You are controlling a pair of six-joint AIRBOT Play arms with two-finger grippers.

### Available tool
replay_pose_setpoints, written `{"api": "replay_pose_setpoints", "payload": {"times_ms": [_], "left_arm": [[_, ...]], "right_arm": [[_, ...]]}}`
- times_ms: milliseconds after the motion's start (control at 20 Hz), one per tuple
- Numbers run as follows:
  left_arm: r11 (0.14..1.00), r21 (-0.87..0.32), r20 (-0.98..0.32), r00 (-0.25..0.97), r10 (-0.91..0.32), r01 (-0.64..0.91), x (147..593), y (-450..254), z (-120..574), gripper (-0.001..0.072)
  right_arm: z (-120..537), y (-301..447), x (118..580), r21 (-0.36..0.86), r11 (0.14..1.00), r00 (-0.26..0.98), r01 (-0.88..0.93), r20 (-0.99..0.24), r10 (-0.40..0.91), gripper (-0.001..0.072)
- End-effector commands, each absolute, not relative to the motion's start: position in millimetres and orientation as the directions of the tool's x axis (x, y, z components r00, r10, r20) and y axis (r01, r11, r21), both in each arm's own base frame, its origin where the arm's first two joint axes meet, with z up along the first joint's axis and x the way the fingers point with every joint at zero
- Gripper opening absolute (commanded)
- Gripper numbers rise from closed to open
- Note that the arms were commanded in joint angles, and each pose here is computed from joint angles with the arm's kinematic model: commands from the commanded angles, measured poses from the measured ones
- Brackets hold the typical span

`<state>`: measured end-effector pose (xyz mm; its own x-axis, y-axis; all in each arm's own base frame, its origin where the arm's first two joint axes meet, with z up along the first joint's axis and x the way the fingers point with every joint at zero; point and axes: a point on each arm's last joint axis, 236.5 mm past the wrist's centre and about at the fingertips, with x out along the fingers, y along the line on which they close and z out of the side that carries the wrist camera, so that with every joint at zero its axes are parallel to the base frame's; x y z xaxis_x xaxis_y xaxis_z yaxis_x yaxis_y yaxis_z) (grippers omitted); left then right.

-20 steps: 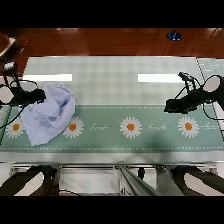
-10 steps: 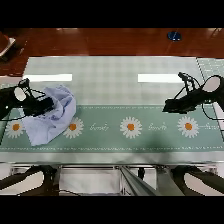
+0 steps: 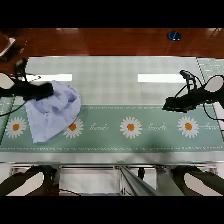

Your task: Fold the shirts.

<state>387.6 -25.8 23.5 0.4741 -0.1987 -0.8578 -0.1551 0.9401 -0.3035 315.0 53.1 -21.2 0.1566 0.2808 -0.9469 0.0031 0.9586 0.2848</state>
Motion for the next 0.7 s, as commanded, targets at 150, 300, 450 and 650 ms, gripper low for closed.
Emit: {"api": "replay_pose_setpoints", "payload": {"times_ms": [150, 300, 450, 650], "left_arm": [[0.92, -0.34, -0.368, 0.873, -0.319, 0.193, 392.9, -87.8, 279.0, 0.003], [0.887, -0.31, -0.169, 0.898, -0.407, 0.343, 366.2, -122.0, 371.4, 0.003], [0.834, -0.281, 0.033, 0.873, -0.486, 0.475, 335.0, -151.0, 451.0, 0.003], [0.76, -0.237, 0.214, 0.795, -0.567, 0.605, 297.1, -182.1, 508.7, 0.0029]], "right_arm": [[41.5, 52.1, 324.9, 0.27, 0.962, 0.379, -0.047, -0.886, 0.267, 0.0408], [75.7, 51.8, 322.4, 0.258, 0.963, 0.481, -0.072, -0.837, 0.26, 0.0408], [102.9, 52.2, 314.5, 0.25, 0.964, 0.551, -0.089, -0.794, 0.257, 0.0408], [128.7, 52.5, 304.8, 0.238, 0.965, 0.616, -0.109, -0.746, 0.254, 0.0408]]}}
